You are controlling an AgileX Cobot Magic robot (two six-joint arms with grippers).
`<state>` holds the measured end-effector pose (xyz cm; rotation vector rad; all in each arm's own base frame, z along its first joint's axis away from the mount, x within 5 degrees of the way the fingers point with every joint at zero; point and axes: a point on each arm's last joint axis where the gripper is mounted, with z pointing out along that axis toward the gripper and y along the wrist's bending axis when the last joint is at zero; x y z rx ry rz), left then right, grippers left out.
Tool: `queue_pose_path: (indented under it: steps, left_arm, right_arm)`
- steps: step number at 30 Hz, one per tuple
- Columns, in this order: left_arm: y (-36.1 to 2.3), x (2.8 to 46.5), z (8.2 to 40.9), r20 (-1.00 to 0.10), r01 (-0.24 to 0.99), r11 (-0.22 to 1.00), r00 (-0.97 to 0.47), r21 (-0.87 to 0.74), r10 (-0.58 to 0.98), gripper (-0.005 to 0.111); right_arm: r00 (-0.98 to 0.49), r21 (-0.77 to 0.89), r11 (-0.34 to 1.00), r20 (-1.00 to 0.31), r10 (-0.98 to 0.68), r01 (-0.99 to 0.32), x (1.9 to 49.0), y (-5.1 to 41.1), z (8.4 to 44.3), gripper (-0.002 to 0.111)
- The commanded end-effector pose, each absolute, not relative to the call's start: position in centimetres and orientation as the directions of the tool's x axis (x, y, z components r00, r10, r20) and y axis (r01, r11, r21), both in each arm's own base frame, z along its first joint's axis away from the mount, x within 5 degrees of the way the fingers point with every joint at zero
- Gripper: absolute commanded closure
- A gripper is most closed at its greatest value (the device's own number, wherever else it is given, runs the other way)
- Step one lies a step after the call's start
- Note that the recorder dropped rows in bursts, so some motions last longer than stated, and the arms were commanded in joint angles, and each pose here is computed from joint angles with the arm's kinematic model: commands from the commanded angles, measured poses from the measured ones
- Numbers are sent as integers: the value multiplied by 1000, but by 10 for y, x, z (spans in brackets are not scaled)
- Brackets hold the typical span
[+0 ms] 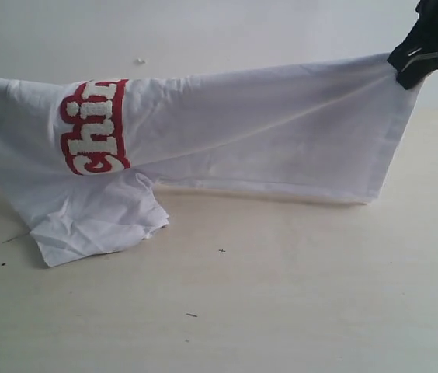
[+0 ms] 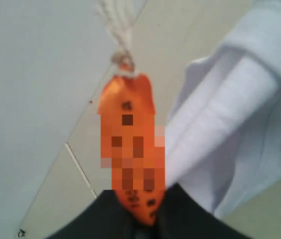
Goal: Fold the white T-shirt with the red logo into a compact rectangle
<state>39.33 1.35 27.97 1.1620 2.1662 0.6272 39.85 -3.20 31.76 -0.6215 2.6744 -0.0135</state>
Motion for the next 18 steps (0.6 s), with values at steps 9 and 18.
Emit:
queue_pose_path:
  steps: [9, 18]
  left_arm:
    - [-16, 325, 326, -292, 880, 369, -284, 300, 913, 107]
    - [-19, 284, 388, -362, 796, 394, -237, 460, 902, 107]
  right_arm:
    - [-723, -63, 866, -522, -452, -496, 328, -14, 381, 108]
    - [-652, -48, 862, -633, -417, -504, 295, -2, 415, 108]
